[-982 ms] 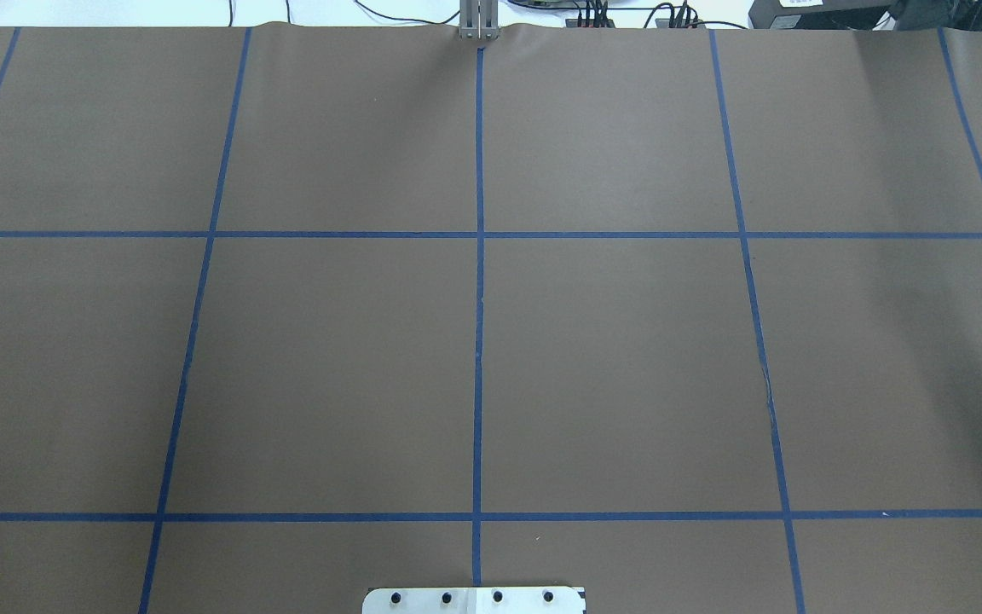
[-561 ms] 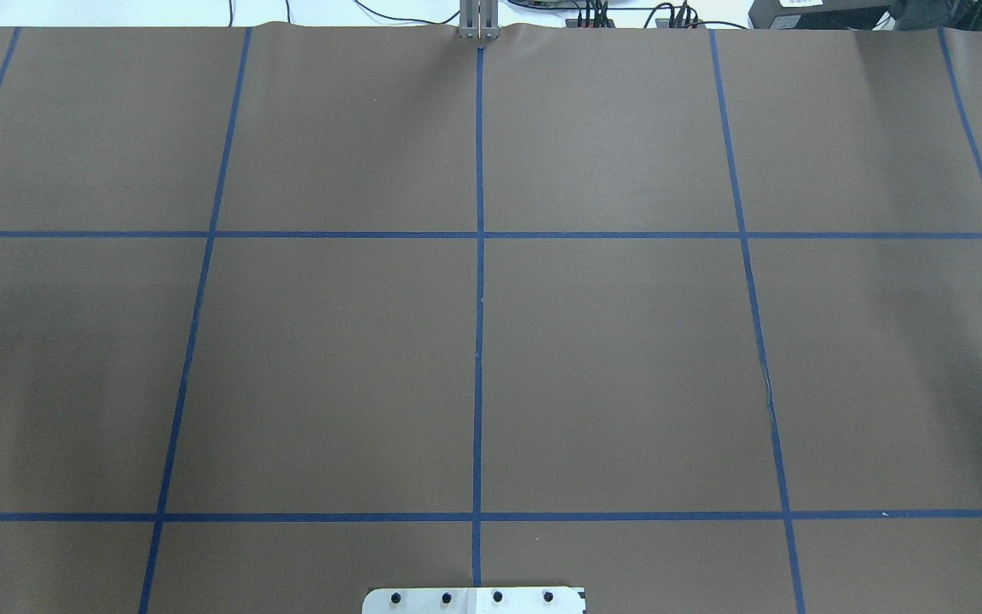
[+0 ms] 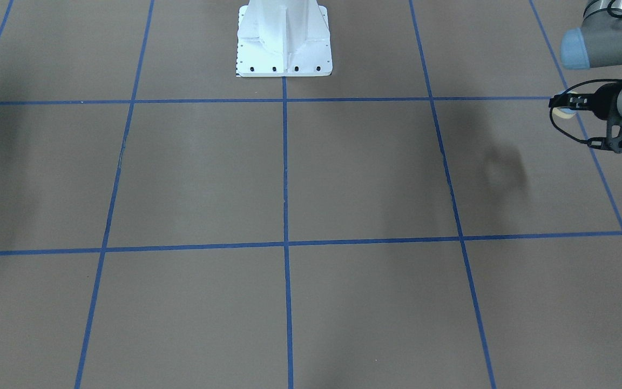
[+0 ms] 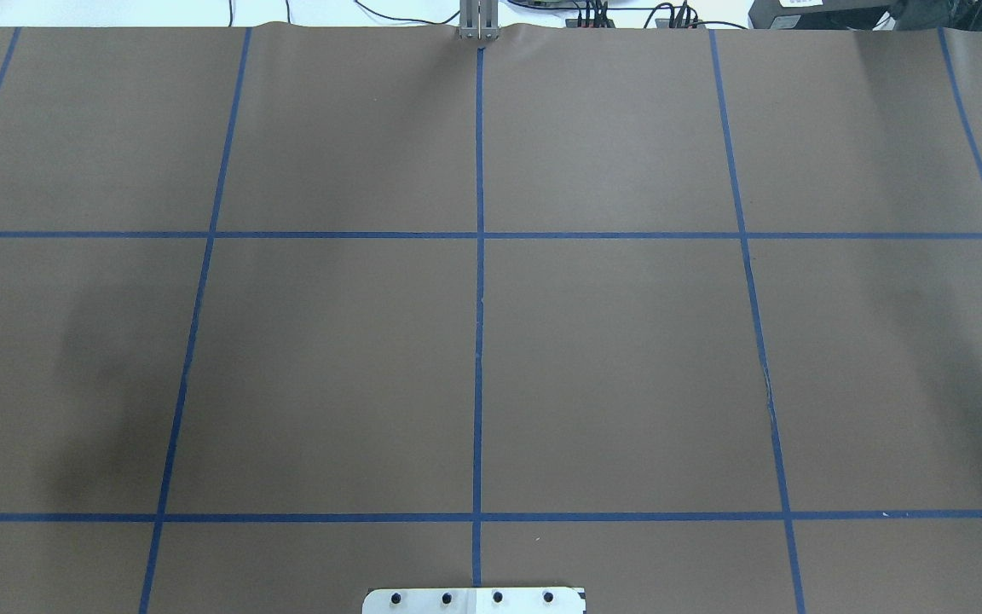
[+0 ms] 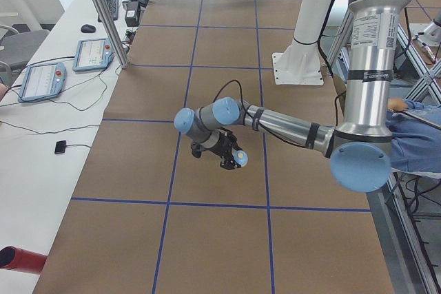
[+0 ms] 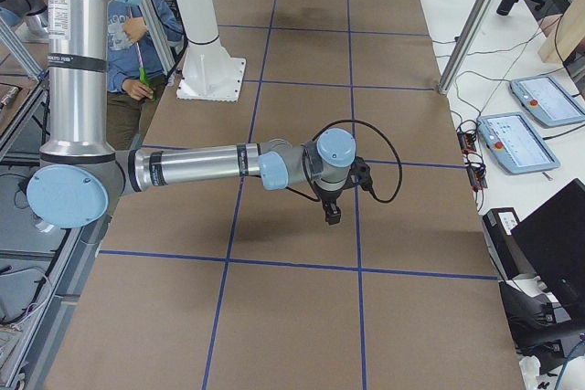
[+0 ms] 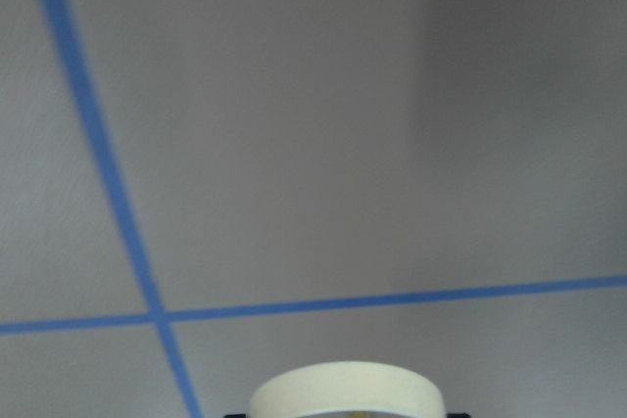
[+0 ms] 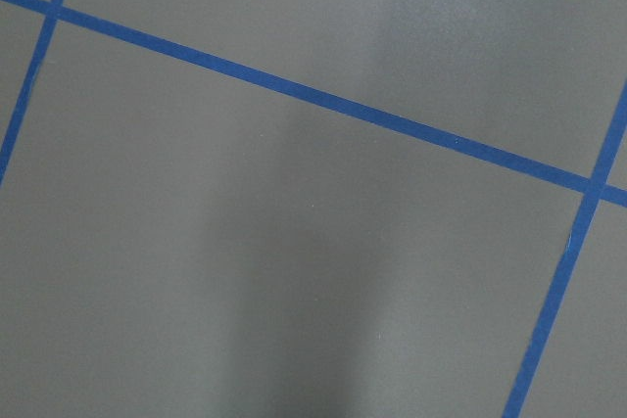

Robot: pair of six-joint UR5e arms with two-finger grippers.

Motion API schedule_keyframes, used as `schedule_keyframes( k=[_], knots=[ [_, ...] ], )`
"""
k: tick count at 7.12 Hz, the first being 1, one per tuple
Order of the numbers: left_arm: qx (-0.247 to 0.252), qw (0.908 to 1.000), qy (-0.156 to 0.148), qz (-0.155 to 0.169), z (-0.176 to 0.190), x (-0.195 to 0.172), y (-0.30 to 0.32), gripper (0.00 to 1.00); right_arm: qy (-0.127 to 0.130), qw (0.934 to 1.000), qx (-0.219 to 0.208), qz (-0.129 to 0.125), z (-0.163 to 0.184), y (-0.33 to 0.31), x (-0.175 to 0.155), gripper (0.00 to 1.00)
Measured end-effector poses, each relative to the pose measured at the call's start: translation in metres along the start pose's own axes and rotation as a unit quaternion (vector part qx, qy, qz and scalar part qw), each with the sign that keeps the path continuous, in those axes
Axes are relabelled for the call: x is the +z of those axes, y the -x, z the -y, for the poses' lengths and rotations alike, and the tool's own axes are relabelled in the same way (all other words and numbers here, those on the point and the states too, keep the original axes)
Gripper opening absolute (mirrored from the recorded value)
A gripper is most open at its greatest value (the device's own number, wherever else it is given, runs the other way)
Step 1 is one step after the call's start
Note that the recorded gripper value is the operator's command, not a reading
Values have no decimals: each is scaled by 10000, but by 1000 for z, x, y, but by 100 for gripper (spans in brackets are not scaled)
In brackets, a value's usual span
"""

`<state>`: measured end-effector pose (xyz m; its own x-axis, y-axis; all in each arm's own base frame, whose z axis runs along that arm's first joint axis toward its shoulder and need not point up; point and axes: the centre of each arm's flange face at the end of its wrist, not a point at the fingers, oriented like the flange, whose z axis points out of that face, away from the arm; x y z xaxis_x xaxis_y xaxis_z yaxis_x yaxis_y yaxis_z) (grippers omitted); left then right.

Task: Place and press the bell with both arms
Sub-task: 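Lower the held bell onto the grid center with the left gripper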

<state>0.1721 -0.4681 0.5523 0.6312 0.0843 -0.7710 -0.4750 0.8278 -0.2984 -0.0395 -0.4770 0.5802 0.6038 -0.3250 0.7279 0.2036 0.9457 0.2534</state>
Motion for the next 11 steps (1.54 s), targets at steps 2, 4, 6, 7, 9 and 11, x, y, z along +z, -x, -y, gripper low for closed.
schedule_keyframes(
  k=[2, 4, 6, 7, 9, 11],
  knots=[
    [91, 9999, -105, 88, 51, -33, -127, 20, -10, 10000, -20, -3, 3, 1, -1, 100],
    [36, 10000, 7, -5, 104, -44, -268, 20, 25, 10000, 31, 22, 4, -2, 3, 100],
    [-149, 9999, -20, -71, 145, -43, -368, 20, 126, 9998, 140, 26, 2, -13, 13, 100],
    [-342, 9991, -154, -197, 167, -30, -413, 20, 148, 9998, 162, 25, 2, -15, 15, 100],
    [-702, 9954, -385, -525, 190, -4, -486, 21, 168, 9997, 186, 31, 2, -17, 17, 100],
    [-896, 9936, -349, -599, 190, 0, -544, 31, 182, 9996, 201, 39, 2, -19, 19, 100]
  ],
)
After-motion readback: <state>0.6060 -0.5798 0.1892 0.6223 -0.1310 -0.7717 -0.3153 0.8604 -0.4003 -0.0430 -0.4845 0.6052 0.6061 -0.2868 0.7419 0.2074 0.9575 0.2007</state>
